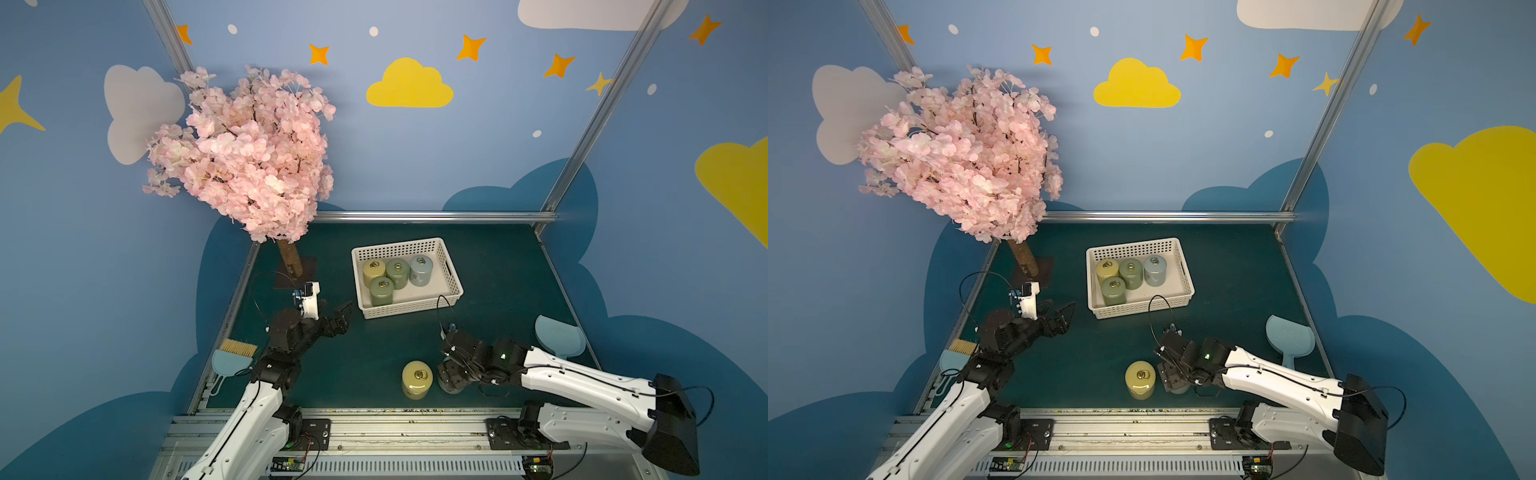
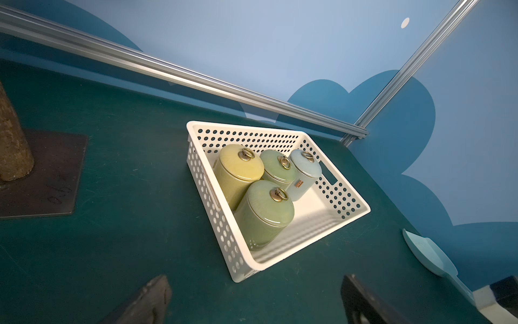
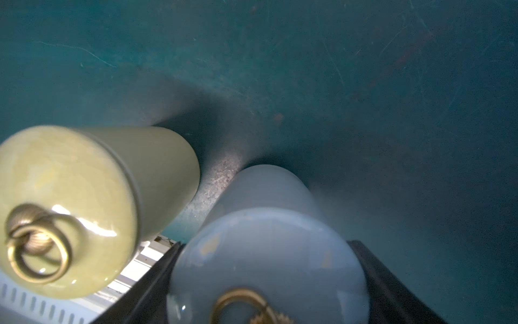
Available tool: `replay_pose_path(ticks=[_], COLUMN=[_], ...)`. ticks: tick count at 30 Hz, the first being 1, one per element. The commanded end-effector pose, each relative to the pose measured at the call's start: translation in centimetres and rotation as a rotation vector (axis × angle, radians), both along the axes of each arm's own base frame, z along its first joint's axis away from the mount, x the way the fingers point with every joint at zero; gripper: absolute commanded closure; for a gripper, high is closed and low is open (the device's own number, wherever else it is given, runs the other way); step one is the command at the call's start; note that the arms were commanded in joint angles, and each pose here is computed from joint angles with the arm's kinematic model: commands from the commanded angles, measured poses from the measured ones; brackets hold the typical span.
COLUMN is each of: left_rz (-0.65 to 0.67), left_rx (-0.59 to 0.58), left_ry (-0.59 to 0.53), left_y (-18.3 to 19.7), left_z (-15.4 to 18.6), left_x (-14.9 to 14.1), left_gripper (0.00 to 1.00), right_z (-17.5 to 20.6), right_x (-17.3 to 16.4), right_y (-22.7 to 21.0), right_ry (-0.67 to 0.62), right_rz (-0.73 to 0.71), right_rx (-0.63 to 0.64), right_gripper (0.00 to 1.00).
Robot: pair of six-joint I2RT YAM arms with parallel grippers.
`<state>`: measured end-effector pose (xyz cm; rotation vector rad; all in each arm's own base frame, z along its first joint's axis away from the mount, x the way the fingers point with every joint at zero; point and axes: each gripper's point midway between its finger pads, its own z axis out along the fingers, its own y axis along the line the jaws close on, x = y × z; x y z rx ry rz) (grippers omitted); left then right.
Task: Take the tea canister out of the basket
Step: Place the tea canister at the center of the board.
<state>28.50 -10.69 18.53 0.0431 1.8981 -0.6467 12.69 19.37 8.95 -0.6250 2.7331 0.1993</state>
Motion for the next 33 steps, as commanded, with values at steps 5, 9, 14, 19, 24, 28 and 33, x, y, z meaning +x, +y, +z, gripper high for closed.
replay_pose_path(ticks=[5, 9, 14, 19, 24, 28, 33], left_rz=[0.002, 0.001, 0.002, 0.0, -0.001, 0.0, 0.001], left_rx=[0.013, 0.013, 0.009, 0.011, 0.011, 0.01, 0.011], left_ry=[0.002, 0.002, 0.001, 0.003, 0.002, 0.0, 0.001], left_y=[0.1, 0.1, 0.1, 0.0, 0.0, 0.0, 0.1], left_z=[-0.4, -0.4, -0.3, -0.4, -0.4, -0.3, -0.3], left_x=[-0.1, -0.2, -0.2, -0.2, -0.2, -0.2, -0.2], left_gripper=[0.0, 0.0, 0.0, 0.0, 0.0, 0.0, 0.0], right_z=[0.8, 0.4, 0.1, 0.0, -0.3, -0.4, -0.5], right_x=[0.4, 0.1, -0.2, -0.3, -0.5, -0.5, -0.5], right_y=[1.0, 1.0, 1.0, 0.9, 0.8, 0.8, 0.8], right_ry=[-0.039, -0.032, -0.028, -0.026, -0.019, -0.016, -0.015], right_rz=[-0.027, -0.031, -0.033, -0.036, -0.039, -0.041, -0.042], right_rx=[0.06, 0.056, 0.051, 0.047, 0.039, 0.035, 0.034], right_gripper=[0.43, 0.43, 0.43, 0.41, 0.3, 0.21, 0.11])
